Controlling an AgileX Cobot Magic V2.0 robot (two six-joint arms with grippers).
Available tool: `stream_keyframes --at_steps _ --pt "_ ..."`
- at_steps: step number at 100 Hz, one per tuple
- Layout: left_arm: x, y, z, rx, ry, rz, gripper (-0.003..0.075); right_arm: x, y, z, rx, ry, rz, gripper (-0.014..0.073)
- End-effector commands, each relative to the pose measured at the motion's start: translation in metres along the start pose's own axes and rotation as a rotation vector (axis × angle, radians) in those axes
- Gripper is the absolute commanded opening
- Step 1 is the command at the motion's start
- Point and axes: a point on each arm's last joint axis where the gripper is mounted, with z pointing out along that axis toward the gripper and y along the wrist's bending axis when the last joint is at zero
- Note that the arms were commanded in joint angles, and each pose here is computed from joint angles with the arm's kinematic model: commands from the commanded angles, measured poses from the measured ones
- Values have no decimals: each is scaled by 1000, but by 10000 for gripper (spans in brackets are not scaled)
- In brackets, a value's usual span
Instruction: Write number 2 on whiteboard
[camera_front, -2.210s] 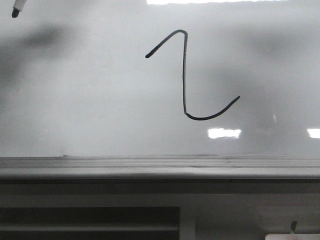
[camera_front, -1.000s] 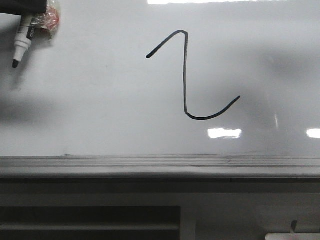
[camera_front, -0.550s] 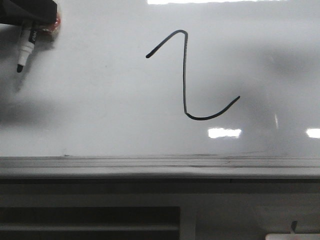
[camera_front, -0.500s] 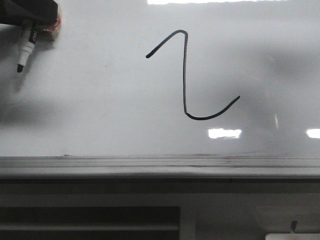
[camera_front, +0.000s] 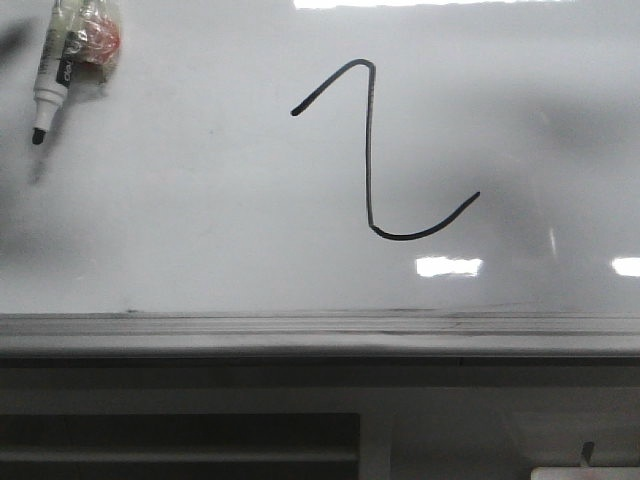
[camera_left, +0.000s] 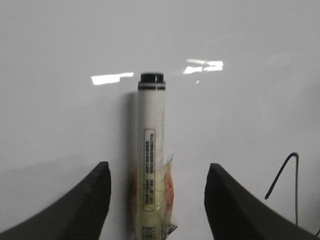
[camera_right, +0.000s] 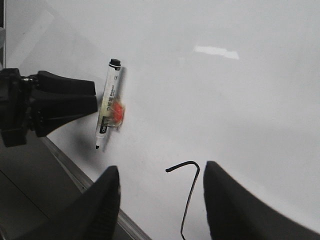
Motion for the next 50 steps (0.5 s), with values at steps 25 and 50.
stream_keyframes --at_steps 25,50 --pt "-31 -1 -59 47 -245 117 260 -10 8 -34 64 -182 -45 66" --pt "-15 6 -89 48 -314 147 -20 26 12 -62 115 -260 -71 -51"
